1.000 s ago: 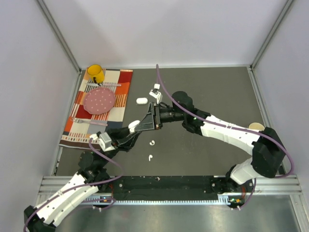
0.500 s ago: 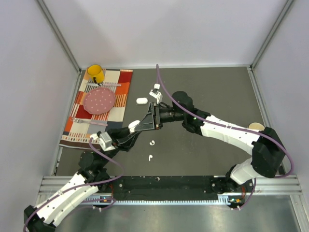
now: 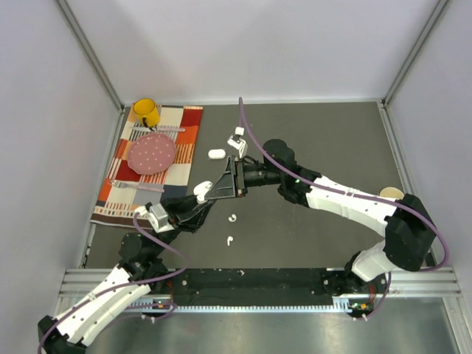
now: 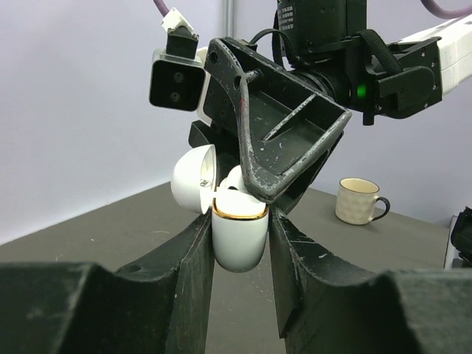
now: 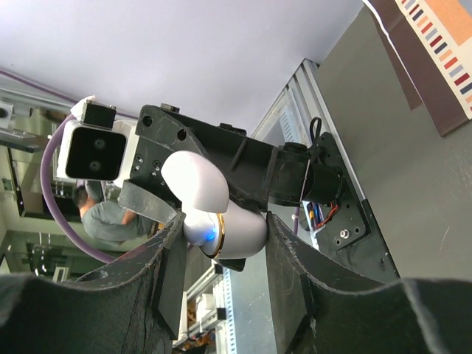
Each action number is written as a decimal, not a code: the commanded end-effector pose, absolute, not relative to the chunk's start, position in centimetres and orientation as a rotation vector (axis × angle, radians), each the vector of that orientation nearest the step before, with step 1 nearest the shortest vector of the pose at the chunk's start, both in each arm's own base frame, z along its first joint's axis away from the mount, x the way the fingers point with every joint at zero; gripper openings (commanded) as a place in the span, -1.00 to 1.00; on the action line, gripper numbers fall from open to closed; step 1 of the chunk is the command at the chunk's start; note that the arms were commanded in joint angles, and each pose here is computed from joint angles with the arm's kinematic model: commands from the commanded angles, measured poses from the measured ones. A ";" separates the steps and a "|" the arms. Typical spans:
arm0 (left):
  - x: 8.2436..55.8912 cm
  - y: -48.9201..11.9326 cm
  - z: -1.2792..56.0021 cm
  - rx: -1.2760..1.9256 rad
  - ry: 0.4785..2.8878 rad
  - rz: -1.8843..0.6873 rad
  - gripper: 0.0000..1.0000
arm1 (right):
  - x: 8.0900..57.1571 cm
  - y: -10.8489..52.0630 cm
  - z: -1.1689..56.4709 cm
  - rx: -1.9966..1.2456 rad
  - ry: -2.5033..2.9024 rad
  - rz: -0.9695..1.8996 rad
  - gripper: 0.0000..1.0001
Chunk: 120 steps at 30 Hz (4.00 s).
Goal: Insert the wireless bluetooth earbuds into the charging case
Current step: Adjust the charging case, then pick up the earbud from the center of the board.
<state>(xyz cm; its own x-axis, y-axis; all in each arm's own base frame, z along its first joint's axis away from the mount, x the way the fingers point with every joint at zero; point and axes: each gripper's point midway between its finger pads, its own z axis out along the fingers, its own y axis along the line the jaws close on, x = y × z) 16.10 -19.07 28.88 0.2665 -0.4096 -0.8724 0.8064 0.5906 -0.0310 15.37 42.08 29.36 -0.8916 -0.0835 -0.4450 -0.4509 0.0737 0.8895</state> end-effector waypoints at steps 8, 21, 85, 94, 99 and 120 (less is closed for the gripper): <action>15.9 -19.0 29.8 0.452 0.949 -0.874 -0.21 | 14.8 42.2 32.7 -0.585 1.951 1.943 -0.42; 16.0 -19.2 30.3 0.455 0.934 -0.883 -0.36 | 14.8 42.4 32.2 -0.587 1.971 1.937 -0.42; 16.2 -16.2 29.9 0.344 0.905 -0.781 -1.00 | 16.7 39.2 33.6 -0.524 1.856 1.706 0.87; 16.4 -13.9 29.6 0.298 0.966 -0.687 -1.00 | 19.7 35.2 24.6 -0.422 2.153 1.205 0.47; 16.1 -13.0 30.2 0.298 0.987 -0.652 -1.00 | 18.9 33.3 17.4 -0.334 2.382 1.049 0.24; 14.0 -13.4 32.6 0.356 0.903 -0.717 -1.00 | 16.7 36.1 8.3 0.138 2.657 0.650 0.17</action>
<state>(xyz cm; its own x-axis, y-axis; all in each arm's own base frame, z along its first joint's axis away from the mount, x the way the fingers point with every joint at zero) 17.88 -15.64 26.00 0.2553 -0.2387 -0.9369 0.6556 0.7550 -0.0137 15.92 34.85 7.71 -0.9345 0.0720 -0.3486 -0.1038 0.8817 0.4603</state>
